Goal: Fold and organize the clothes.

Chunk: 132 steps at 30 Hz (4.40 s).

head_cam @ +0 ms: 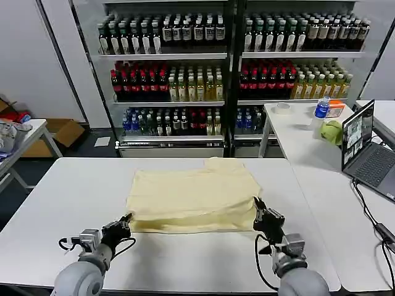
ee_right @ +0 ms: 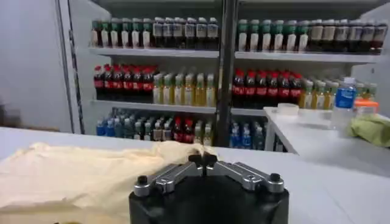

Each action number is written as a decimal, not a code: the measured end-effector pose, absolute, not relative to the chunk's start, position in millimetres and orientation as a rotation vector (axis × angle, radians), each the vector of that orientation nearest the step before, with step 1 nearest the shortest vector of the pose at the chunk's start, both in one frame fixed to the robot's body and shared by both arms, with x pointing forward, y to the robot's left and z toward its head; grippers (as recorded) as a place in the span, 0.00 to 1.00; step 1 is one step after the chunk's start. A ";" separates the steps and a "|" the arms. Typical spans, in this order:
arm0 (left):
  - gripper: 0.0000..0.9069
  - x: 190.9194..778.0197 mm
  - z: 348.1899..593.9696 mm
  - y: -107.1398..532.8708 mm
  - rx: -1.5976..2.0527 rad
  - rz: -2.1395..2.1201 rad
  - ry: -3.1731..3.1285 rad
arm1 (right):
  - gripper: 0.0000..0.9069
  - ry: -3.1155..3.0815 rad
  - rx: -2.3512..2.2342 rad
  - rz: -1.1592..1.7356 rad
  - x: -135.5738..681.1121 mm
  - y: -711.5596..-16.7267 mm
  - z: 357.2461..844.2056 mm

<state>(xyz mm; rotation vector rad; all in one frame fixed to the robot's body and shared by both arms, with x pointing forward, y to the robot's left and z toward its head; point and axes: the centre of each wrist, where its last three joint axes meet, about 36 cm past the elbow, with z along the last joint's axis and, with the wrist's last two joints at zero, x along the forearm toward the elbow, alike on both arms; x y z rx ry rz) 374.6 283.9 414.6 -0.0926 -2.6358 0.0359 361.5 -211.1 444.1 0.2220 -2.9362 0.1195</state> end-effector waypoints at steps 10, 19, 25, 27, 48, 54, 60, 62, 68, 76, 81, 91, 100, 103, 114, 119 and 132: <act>0.01 391.0 404.2 280.0 -0.090 0.021 -2.628 | 0.00 -2.910 0.241 0.178 389.1 -204.4 424.5; 1.00 394.2 399.7 277.0 -0.085 0.013 -2.623 | 1.00 -2.887 0.239 0.213 395.2 -200.6 413.3; 1.00 389.0 401.9 278.1 -0.075 0.008 -2.628 | 1.00 -2.890 0.231 0.209 392.7 -202.9 411.5; 1.00 386.1 402.9 278.6 -0.073 0.011 -2.629 | 1.00 -2.895 0.224 0.202 390.8 -203.5 412.5; 1.00 374.4 398.7 290.6 -0.023 0.023 -2.608 | 1.00 -2.757 0.103 0.100 348.6 -217.7 406.2; 0.41 378.4 388.8 292.0 -0.006 0.018 -2.585 | 1.00 -2.702 0.069 0.081 346.3 -218.0 400.8; 0.03 378.4 385.1 293.3 0.004 0.006 -2.578 | 0.96 -2.660 0.032 0.063 347.4 -221.1 397.1; 0.03 378.0 384.5 293.8 0.005 0.004 -2.576 | 0.02 -2.647 0.029 0.051 347.4 -221.4 396.0; 0.03 378.5 383.8 296.1 0.007 0.002 -2.573 | 0.00 -2.628 0.033 0.023 346.1 -219.6 395.5; 0.03 374.9 384.2 296.2 0.002 0.010 -2.568 | 0.00 -2.626 0.051 0.013 342.2 -219.7 398.3; 0.03 370.4 386.4 296.9 0.002 0.011 -2.570 | 0.00 -2.626 0.060 0.015 337.5 -220.9 401.5; 0.03 354.5 393.7 296.9 -0.006 0.007 -2.570 | 0.00 -2.627 0.085 0.030 314.5 -219.8 412.5; 0.03 330.4 402.6 295.6 -0.007 0.001 -2.575 | 0.00 -2.622 0.111 0.066 280.9 -218.9 427.8; 0.03 320.6 406.1 294.5 -0.009 0.008 -2.574 | 0.00 -2.614 0.115 0.086 267.0 -217.7 433.6; 0.08 277.5 422.7 291.5 0.002 -0.018 -2.560 | 0.00 -2.567 0.139 0.153 214.4 -210.3 454.7; 1.00 260.7 428.2 288.0 0.008 -0.030 -2.542 | 1.00 -2.564 0.139 0.184 200.9 -208.2 464.3; 1.00 261.0 448.1 303.7 0.068 -0.118 -2.602 | 1.00 -2.681 0.123 0.226 213.7 -217.9 486.4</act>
